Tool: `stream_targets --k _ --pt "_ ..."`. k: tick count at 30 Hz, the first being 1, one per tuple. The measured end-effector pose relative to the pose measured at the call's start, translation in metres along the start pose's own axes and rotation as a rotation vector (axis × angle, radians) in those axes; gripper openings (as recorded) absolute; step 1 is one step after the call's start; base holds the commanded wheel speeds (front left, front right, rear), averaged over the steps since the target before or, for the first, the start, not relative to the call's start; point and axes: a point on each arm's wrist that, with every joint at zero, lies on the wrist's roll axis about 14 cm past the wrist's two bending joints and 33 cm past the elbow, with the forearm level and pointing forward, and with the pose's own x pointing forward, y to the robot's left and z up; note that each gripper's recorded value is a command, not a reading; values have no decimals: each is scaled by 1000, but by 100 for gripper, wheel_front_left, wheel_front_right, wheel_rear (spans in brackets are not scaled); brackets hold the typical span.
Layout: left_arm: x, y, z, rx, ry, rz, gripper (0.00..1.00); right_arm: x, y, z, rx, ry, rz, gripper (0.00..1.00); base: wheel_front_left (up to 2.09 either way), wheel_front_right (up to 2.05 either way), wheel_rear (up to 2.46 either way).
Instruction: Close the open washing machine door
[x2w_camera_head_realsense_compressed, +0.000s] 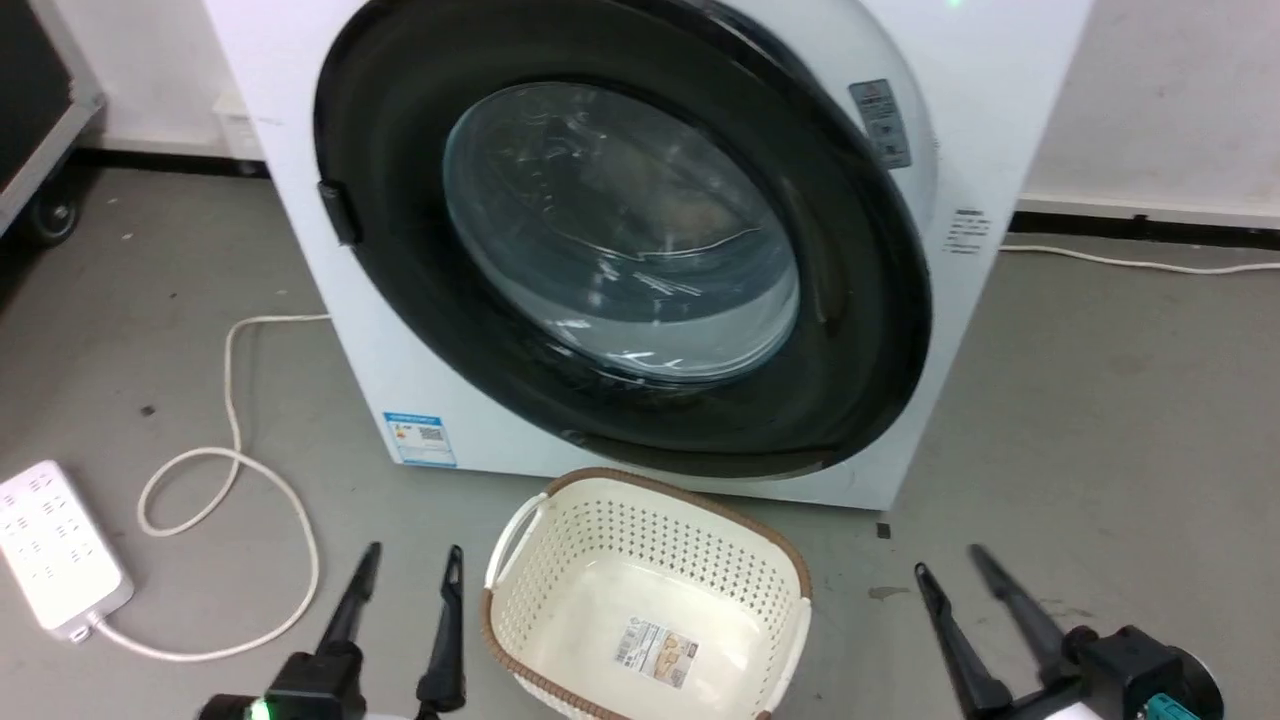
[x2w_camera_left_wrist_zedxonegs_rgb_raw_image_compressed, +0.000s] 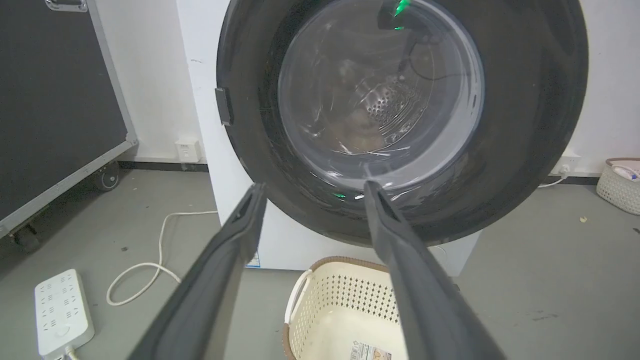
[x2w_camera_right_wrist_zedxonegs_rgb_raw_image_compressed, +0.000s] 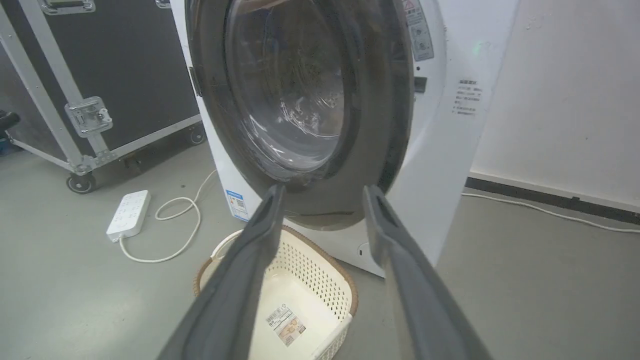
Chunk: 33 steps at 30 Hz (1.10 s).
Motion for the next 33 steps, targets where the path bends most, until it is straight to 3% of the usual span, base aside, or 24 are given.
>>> stream_targets --k 7,11,14,23,33 --pt "-2 11 -20 -22 63 56 100 31 21 5 -21 -5 154 0 0 0 0" --pt "9 16 -31 -28 94 85 100 81 33 16 -52 -2 310 0 0 0 0" --pt "16 19 -35 -27 106 104 100 107 33 18 -68 9 365 0 0 0 0" --pt "26 34 -47 -18 139 168 100 181 7 6 -57 79 387 0 0 0 0" --pt "29 46 -55 -9 163 216 100 228 -22 -17 -20 148 329 0 0 0 0"
